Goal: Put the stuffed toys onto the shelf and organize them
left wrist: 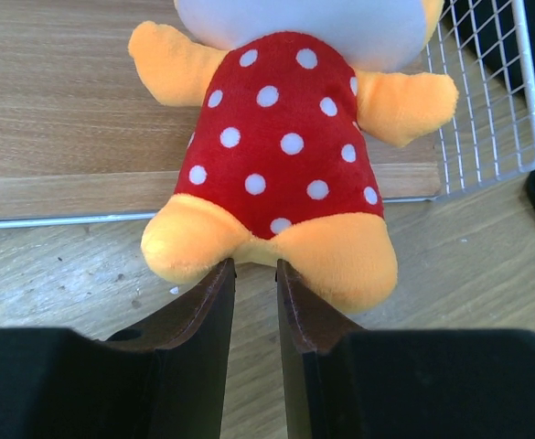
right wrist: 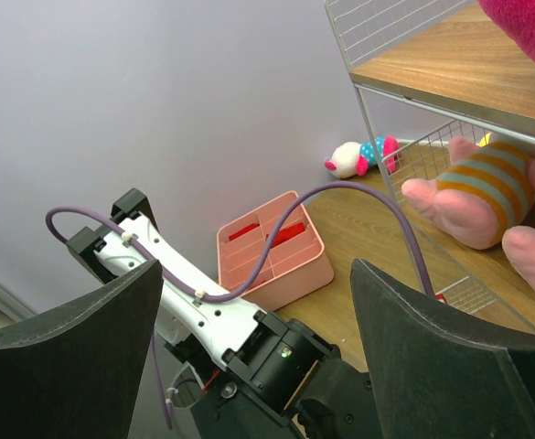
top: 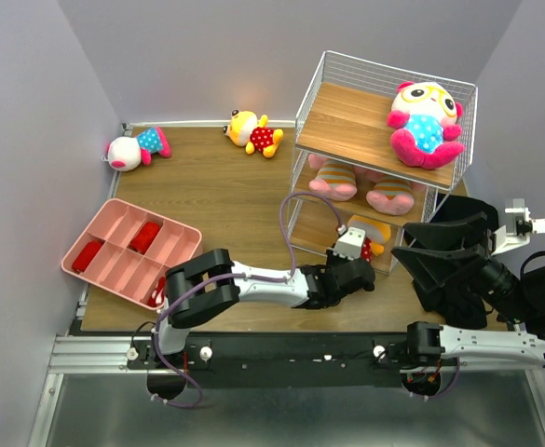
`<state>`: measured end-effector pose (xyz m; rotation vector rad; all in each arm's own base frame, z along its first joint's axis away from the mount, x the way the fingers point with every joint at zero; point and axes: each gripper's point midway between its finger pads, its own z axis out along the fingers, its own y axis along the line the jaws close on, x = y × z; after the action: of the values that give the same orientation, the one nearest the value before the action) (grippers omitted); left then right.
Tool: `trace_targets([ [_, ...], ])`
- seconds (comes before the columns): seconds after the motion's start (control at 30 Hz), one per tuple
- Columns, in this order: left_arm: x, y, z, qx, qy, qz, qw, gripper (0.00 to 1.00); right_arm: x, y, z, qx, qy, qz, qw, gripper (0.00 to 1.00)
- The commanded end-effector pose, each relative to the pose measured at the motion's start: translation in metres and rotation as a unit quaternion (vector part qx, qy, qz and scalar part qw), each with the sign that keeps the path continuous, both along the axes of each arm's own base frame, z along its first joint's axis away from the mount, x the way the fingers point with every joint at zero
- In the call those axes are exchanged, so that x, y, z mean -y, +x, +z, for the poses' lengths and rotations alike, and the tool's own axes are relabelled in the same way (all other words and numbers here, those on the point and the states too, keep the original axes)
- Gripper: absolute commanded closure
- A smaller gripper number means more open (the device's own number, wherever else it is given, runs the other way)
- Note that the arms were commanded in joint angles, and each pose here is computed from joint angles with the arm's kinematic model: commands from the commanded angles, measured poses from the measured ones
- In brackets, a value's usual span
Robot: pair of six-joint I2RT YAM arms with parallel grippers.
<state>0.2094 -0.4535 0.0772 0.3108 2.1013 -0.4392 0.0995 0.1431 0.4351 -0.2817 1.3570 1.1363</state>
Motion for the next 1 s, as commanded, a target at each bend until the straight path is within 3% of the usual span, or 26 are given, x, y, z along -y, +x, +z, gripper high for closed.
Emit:
trace_targets([
  [0.0, 0.005, 0.016, 0.003, 0.025, -0.003, 0.027, 0.999, 0.66, 0.004, 0.000, 0.001, 0.000, 0.010, -0.001, 1.000, 0.10],
  [0.97, 0.029, 0.028, 0.005, 0.051, -0.013, 0.022, 0.998, 0.66, 0.005, 0.001, 0.000, 0.002, 0.006, -0.006, 1.000, 0.10],
])
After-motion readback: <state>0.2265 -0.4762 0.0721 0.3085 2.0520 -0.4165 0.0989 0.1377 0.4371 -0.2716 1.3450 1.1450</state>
